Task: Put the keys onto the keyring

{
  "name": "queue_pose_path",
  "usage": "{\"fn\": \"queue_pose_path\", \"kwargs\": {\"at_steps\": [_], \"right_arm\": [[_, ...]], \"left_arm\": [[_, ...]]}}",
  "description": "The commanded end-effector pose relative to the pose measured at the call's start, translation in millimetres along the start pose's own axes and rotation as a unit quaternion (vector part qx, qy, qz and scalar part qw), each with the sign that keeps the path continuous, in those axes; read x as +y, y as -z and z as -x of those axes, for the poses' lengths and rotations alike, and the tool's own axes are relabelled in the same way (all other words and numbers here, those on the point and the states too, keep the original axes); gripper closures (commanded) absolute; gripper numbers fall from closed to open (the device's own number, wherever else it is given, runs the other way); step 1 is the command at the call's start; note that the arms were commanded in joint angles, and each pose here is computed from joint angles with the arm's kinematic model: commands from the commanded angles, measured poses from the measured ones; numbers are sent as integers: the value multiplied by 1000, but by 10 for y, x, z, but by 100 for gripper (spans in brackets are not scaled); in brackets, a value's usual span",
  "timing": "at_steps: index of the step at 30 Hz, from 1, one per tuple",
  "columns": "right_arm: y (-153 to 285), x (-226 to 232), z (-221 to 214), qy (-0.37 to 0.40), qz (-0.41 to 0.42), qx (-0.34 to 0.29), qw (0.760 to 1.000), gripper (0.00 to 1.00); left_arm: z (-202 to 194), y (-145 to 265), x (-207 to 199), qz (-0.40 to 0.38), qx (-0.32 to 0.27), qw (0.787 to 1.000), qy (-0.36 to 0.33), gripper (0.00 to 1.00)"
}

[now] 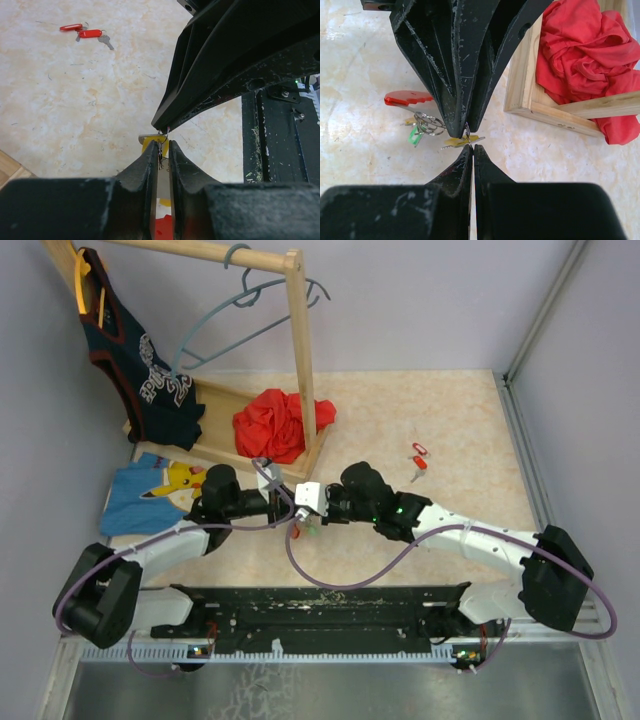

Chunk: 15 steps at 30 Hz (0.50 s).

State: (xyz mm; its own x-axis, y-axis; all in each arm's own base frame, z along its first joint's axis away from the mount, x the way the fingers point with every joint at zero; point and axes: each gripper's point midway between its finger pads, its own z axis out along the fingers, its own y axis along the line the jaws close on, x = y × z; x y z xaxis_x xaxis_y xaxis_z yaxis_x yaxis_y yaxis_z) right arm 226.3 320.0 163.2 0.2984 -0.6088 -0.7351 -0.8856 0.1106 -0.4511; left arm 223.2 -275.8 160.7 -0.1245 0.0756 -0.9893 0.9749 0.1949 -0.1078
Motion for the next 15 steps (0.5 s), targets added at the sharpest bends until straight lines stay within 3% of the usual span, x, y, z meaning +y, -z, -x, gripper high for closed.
{"fn": "queue_pose_path", "kwargs": {"at_steps": [1,7,15], "right_arm": [[112,-259,408,21,-45,-56,997,100],[121,-275,414,21,-49,-56,997,100],[136,-280,417,23,-52,-57,997,100]], "left_arm": [[59,-17,-44,-26,4,1000,8,83],[43,-25,-47,-37,13,999,17,92],[20,-27,-25,-36,20,999,26,92]]}}
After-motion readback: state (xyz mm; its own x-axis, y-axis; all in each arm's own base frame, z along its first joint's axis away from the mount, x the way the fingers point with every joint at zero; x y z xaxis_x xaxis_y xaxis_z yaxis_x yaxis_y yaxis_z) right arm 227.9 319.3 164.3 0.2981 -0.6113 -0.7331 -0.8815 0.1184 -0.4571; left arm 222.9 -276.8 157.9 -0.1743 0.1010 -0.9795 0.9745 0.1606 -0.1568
